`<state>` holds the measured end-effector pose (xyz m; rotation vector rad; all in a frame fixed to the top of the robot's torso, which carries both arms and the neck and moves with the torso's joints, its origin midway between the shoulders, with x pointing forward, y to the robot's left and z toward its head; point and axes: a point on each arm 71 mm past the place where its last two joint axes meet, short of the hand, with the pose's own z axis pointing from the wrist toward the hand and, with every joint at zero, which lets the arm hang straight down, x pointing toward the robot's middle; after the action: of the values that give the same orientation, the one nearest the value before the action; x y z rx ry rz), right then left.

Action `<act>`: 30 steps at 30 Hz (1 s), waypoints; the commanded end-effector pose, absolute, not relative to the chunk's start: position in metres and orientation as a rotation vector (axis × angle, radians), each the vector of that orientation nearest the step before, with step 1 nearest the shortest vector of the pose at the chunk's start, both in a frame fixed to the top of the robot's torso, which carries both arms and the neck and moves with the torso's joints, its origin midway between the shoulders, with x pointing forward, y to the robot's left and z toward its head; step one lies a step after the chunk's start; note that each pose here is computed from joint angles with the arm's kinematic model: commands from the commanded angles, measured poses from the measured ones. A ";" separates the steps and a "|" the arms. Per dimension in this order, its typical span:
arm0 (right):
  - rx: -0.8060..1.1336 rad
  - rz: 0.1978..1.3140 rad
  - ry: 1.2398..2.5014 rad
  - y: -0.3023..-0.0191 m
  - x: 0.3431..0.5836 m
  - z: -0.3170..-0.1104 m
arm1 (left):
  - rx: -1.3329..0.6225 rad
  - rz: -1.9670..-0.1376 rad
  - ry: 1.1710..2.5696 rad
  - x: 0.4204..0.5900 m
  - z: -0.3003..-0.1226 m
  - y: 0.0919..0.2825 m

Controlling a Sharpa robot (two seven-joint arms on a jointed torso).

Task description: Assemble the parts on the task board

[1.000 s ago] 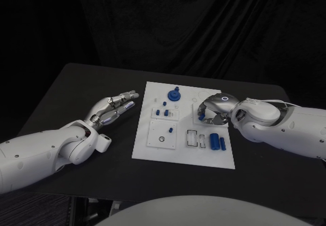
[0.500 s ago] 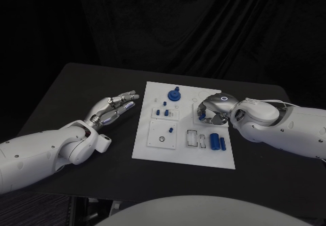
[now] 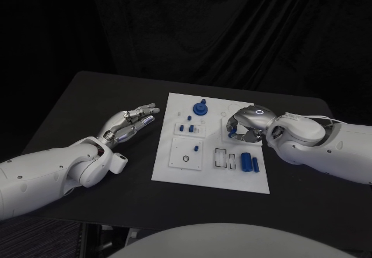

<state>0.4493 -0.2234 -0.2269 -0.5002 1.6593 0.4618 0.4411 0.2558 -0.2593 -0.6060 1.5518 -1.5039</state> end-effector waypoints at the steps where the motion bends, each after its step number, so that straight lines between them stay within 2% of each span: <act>1: -0.477 0.475 1.595 -0.220 0.448 -0.212 | -0.551 -1.584 1.464 0.438 -0.252 0.254; 7: -0.492 0.530 1.543 -0.205 0.436 -0.186 | -0.547 -1.582 1.455 0.438 -0.252 0.254; 14: -0.567 0.621 1.495 -0.172 0.413 -0.173 | -0.536 -1.584 1.436 0.438 -0.250 0.253; 20: -0.644 0.703 1.481 -0.136 0.399 -0.175 | -0.530 -1.589 1.428 0.438 -0.250 0.252; 30: -0.774 0.734 1.499 -0.096 0.395 -0.192 | -0.529 -1.596 1.429 0.438 -0.250 0.249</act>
<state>0.3957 -0.0974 -0.1873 -0.7160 1.4848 0.7750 0.4413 0.2521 -0.2591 -0.6034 1.5473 -1.5044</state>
